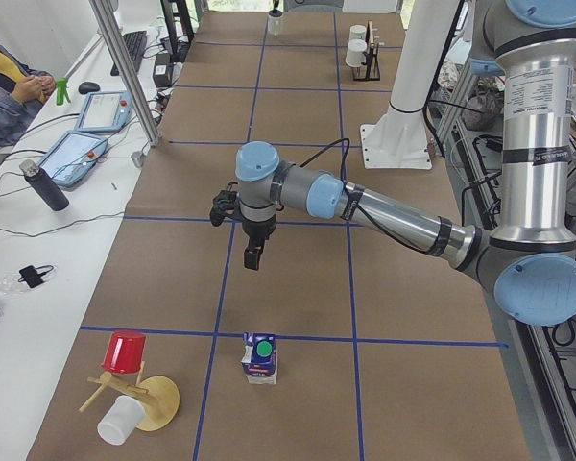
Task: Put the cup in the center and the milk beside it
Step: 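Carry the white mug with the right gripper toward the table center, then lower the mug onto the center grid crossing and open the right gripper, then lift the right gripper away from the mug and withdraw it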
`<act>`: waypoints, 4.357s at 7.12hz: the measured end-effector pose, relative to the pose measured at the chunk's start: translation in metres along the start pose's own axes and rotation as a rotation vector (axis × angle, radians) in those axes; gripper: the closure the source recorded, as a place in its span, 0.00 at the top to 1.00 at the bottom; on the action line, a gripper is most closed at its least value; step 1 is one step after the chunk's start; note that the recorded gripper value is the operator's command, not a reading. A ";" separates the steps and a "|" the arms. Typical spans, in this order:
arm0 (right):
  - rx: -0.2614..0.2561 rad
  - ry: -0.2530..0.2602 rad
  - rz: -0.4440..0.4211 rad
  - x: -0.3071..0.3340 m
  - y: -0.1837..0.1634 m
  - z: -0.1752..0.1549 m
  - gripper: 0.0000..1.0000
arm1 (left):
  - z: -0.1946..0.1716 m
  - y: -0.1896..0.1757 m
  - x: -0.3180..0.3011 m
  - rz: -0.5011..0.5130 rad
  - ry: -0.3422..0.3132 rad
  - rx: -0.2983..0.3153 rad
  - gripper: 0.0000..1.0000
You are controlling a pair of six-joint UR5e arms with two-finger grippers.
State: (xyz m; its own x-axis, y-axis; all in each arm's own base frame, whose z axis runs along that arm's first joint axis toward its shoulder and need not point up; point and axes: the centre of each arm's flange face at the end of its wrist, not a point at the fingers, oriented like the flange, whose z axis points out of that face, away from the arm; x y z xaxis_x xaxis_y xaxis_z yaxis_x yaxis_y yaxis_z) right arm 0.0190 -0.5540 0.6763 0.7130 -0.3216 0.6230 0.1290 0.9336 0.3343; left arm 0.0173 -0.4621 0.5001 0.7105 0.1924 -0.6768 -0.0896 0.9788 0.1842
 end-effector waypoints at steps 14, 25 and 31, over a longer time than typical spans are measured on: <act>-0.087 -0.150 -0.233 -0.694 -0.298 0.034 0.00 | 0.010 -0.005 -0.008 -0.008 -0.001 -0.015 0.98; -0.065 -0.156 -0.232 -0.683 -0.300 0.024 1.00 | 0.012 -0.003 -0.012 -0.014 0.002 -0.019 0.98; -0.053 -0.191 -0.062 -0.439 -0.236 -0.015 1.00 | -0.009 0.034 -0.156 -0.102 -0.031 0.019 0.98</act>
State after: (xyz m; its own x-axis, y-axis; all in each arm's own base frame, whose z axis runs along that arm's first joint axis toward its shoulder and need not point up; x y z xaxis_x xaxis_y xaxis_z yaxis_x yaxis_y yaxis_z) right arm -0.3142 -0.6308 0.3132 0.5599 -0.3978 0.7268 0.2080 0.9166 0.3414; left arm -0.1030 -0.4586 0.6059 0.7363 0.0896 -0.6707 -0.0031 0.9916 0.1291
